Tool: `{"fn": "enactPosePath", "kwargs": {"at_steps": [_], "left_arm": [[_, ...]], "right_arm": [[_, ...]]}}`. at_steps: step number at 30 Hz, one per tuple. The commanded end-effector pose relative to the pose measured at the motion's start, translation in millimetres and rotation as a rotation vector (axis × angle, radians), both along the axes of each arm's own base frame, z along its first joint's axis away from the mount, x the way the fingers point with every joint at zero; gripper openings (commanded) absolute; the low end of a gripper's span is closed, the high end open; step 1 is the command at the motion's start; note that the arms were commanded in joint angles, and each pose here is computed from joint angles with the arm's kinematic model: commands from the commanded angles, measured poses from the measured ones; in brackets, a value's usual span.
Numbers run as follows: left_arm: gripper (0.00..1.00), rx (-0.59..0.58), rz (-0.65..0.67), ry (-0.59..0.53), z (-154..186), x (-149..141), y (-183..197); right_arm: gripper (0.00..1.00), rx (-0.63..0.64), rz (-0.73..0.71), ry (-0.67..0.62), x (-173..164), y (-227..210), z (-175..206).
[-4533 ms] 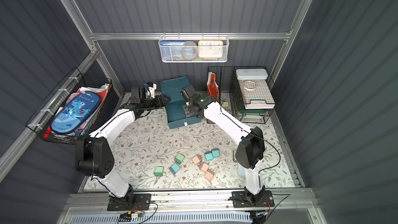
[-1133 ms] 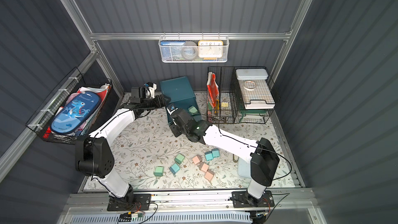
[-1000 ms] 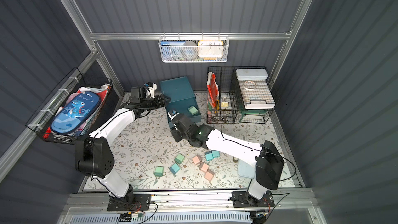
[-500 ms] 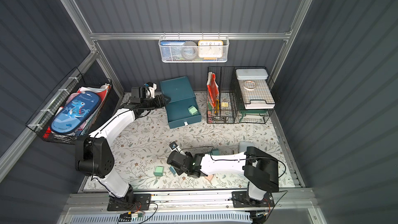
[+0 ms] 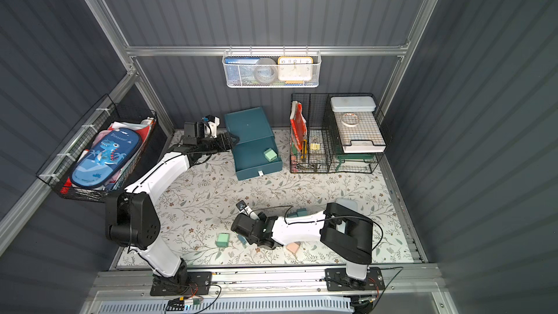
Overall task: Place the plugs into the drawer by color
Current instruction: Pick up the plug from the center of the board.
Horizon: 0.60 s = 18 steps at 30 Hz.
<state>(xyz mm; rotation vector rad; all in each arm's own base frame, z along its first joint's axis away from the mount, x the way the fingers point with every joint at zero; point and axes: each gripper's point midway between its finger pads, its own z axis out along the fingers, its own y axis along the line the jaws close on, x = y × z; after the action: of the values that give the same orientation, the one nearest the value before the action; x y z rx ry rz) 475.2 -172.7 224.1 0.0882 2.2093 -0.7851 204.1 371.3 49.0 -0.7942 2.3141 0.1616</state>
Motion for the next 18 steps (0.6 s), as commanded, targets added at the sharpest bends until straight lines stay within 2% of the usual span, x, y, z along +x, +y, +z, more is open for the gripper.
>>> {"fn": "enactPosePath", "kwargs": {"at_steps": [1,13,15,18], "left_arm": [[0.77,0.041,0.006,0.032,-10,-9,7],[0.77,0.040,0.007,0.031,-9,-9,7],[0.77,0.040,0.007,0.033,-10,-9,7],[0.77,0.038,0.006,0.032,-9,-9,6]], "right_arm": [[0.59,-0.043,-0.039,-0.025,8,-15,-2],[0.59,-0.106,-0.129,-0.035,18,-63,-6],[0.58,-0.078,-0.128,-0.029,14,-64,2],[0.57,0.038,-0.087,0.009,6,-48,17]]}}
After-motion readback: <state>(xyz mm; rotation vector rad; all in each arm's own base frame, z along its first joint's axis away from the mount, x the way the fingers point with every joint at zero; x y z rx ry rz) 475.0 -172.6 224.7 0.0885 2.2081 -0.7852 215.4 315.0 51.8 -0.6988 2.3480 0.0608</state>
